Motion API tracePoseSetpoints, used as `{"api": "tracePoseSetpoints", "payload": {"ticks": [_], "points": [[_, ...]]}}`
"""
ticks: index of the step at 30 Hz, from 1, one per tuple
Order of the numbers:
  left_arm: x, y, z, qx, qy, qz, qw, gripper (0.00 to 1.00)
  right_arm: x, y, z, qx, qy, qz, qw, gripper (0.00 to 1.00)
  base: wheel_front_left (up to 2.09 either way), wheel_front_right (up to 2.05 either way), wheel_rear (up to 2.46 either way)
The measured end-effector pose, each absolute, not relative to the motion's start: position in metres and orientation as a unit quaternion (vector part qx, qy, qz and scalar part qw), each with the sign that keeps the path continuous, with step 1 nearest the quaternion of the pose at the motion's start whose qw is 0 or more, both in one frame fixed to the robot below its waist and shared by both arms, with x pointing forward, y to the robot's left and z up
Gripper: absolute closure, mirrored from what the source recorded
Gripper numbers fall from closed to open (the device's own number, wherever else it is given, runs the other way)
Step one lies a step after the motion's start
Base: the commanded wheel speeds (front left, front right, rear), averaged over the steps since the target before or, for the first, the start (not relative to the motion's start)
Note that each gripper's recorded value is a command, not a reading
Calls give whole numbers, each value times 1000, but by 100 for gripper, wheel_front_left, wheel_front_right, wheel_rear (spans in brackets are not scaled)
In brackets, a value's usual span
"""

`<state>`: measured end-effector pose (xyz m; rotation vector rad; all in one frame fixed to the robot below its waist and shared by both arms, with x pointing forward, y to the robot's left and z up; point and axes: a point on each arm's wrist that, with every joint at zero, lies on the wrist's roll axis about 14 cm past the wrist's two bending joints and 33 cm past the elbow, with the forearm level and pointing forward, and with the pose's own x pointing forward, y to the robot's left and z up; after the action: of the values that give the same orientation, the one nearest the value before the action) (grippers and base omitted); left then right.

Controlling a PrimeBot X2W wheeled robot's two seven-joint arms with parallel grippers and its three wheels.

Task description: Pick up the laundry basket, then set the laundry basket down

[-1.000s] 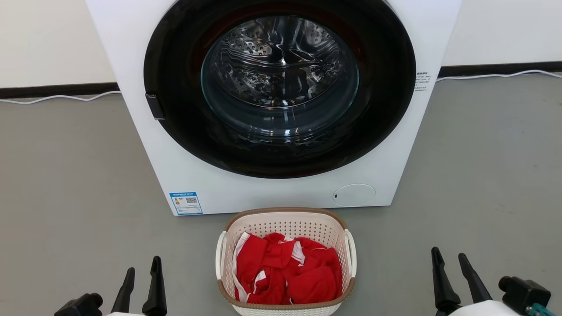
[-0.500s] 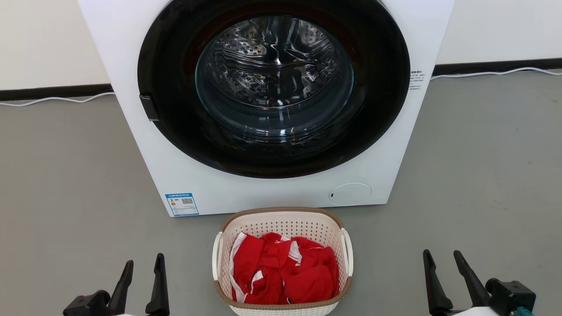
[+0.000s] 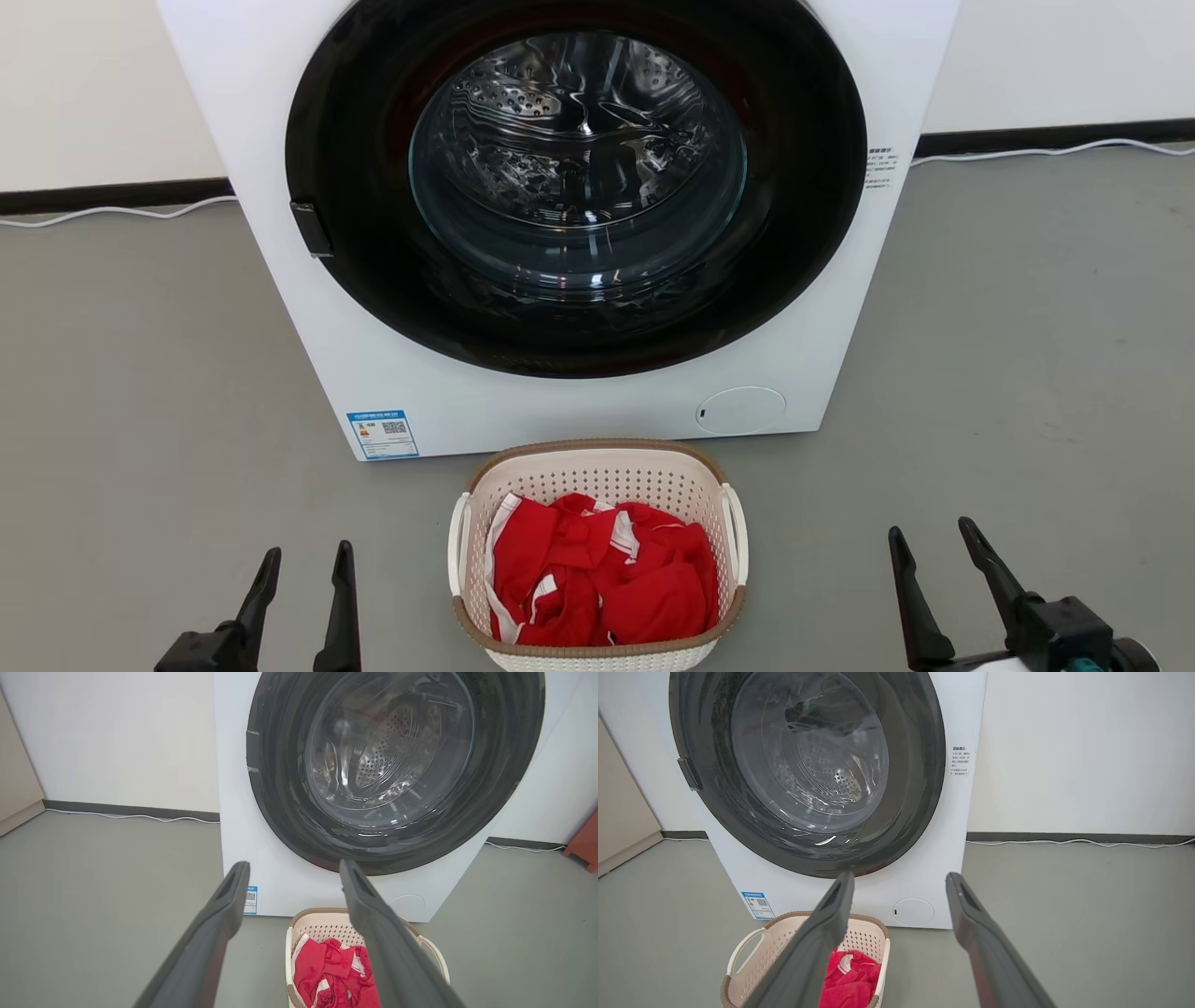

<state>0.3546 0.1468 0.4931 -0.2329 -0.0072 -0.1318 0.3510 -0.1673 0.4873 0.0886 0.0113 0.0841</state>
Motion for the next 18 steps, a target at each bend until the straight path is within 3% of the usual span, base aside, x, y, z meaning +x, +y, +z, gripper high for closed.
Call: {"api": "tracePoseSetpoints", "payload": {"ticks": [18], "points": [[352,145,498,-31,-24,-80,996,0,350,-169,496,-60,-19,53,997,0,0,0,0]]}}
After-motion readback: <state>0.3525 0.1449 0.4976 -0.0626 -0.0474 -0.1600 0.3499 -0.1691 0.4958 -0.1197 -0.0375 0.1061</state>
